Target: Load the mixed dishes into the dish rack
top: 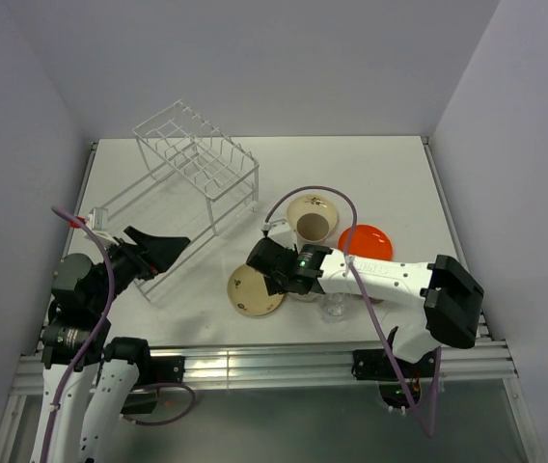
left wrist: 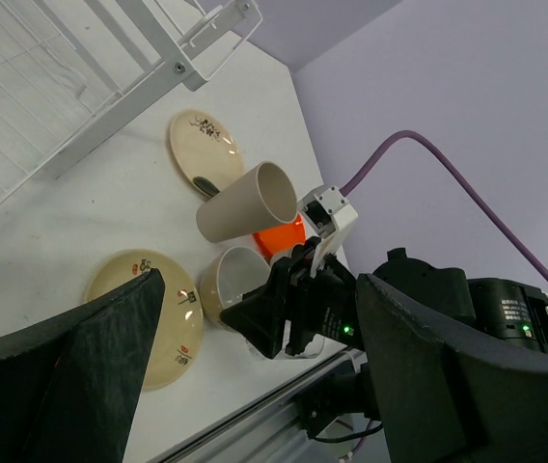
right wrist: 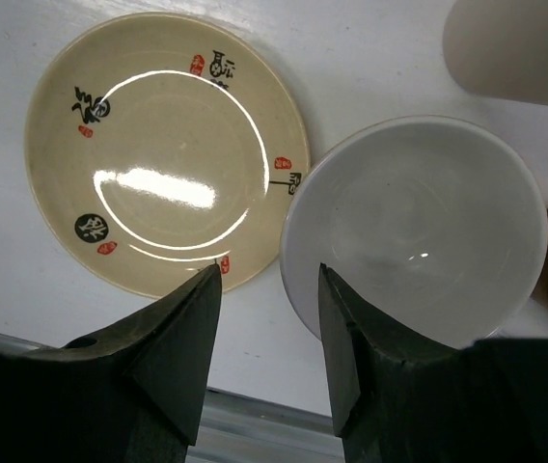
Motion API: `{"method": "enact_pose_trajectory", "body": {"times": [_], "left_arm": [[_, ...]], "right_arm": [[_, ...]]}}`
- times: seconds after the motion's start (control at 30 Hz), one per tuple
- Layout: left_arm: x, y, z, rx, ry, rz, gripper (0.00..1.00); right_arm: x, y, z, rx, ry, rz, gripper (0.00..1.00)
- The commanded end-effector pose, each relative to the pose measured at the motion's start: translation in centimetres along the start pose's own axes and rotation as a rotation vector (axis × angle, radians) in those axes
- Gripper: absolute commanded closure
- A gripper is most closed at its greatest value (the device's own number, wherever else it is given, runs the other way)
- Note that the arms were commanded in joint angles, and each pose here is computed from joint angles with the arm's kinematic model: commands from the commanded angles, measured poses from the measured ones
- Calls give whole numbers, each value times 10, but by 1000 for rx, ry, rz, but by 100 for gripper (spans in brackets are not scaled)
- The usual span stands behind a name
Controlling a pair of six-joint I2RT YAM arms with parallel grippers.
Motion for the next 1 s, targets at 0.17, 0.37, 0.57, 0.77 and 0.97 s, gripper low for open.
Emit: {"method": "enact_pose_trajectory", "body": {"times": [0.17, 0.37, 0.57, 0.77, 0.97], "left_arm": [[-3, -8, 2, 32, 3, -39, 12], [-2, -8, 0, 25, 8, -46, 12], [2, -5, -5, 8, 24, -61, 12], [3, -6, -6, 12, 32, -67, 12], [4, -7, -7, 16, 53, -72, 12]], "right_arm": [[-5, -33, 20, 66, -90, -71, 48], [-1, -85, 31, 112, -87, -135, 54], [4, -110, 38, 104, -81, -155, 53], [19, -116, 39, 63, -44, -159, 53], [34, -111, 34, 33, -11, -122, 54]]}}
Point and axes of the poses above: each gripper's point midway between its finger pads, its own x axis out along the fingers, its own y axis along the line the jaws close on, z = x × y, the point moved 2 cm from there along -x, back along the fingers, and after that the axes turned 12 degrees about x, right-handed, at the moved point
